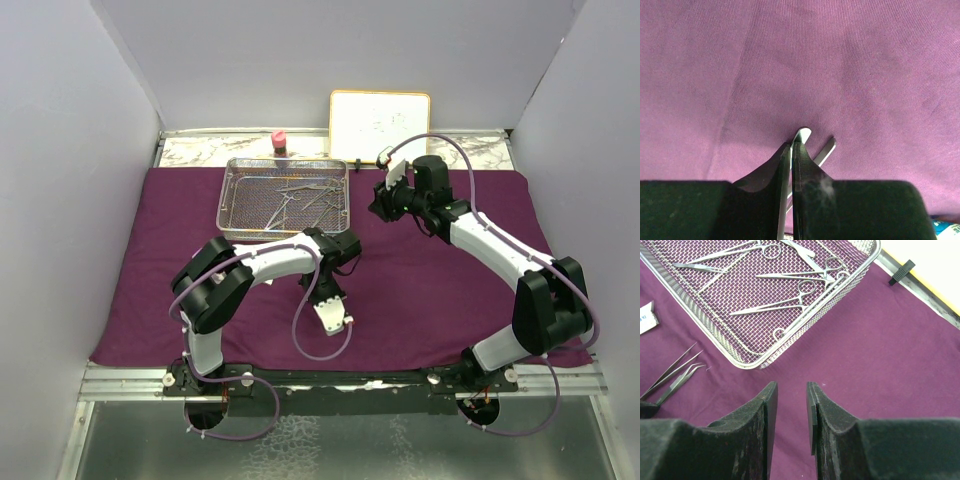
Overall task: Open and lay out the surgical kit
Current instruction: Adjust the medical item in the surgical kit.
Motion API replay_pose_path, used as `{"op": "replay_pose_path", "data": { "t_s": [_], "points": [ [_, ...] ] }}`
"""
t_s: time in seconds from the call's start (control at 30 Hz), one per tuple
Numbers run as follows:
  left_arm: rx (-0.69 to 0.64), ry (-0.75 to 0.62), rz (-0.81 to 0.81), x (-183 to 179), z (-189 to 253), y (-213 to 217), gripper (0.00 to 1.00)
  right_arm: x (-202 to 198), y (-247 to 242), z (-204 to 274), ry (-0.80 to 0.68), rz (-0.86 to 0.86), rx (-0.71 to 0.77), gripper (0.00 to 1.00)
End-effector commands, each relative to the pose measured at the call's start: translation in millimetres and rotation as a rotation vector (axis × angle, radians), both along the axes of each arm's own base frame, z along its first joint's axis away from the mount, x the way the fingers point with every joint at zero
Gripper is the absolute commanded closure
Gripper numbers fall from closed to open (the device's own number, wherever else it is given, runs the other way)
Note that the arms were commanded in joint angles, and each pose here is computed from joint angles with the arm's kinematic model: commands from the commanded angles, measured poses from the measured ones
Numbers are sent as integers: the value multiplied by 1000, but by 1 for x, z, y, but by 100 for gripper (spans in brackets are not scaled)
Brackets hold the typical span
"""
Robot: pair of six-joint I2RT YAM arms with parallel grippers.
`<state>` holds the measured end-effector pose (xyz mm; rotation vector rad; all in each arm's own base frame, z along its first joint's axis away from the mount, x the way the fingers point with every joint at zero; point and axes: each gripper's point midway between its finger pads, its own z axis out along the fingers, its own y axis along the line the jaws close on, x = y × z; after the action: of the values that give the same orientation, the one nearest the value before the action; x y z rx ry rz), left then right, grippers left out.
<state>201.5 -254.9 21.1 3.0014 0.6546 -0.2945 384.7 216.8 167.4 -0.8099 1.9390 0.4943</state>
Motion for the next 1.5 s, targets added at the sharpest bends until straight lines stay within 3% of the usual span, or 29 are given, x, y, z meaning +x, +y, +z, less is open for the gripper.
{"op": "replay_pose_path", "data": {
  "t_s": [0.0, 0.43, 0.7, 1.1, 1.33, 1.47],
  "points": [
    [0, 0, -54, 0, -1, -7, 94, -1, 2, 10, -18, 17, 21, 70],
    [-50, -26, -26, 6, 21, -19, 100, -2, 2, 11, -18, 20, 24, 70],
    [-172, 1, 70, 4, 50, -36, 100, -8, 6, 14, -22, 58, 34, 70],
    [-523, 26, 488, 16, 120, -2, 98, -64, 35, 4, 38, 354, 57, 70],
    [-795, 45, 873, 66, 187, 47, 90, -99, 74, -41, 72, 496, -36, 71],
    [-902, -16, 1066, 95, 217, 76, 86, -107, 92, -60, 83, 543, -87, 72]
  ]
}}
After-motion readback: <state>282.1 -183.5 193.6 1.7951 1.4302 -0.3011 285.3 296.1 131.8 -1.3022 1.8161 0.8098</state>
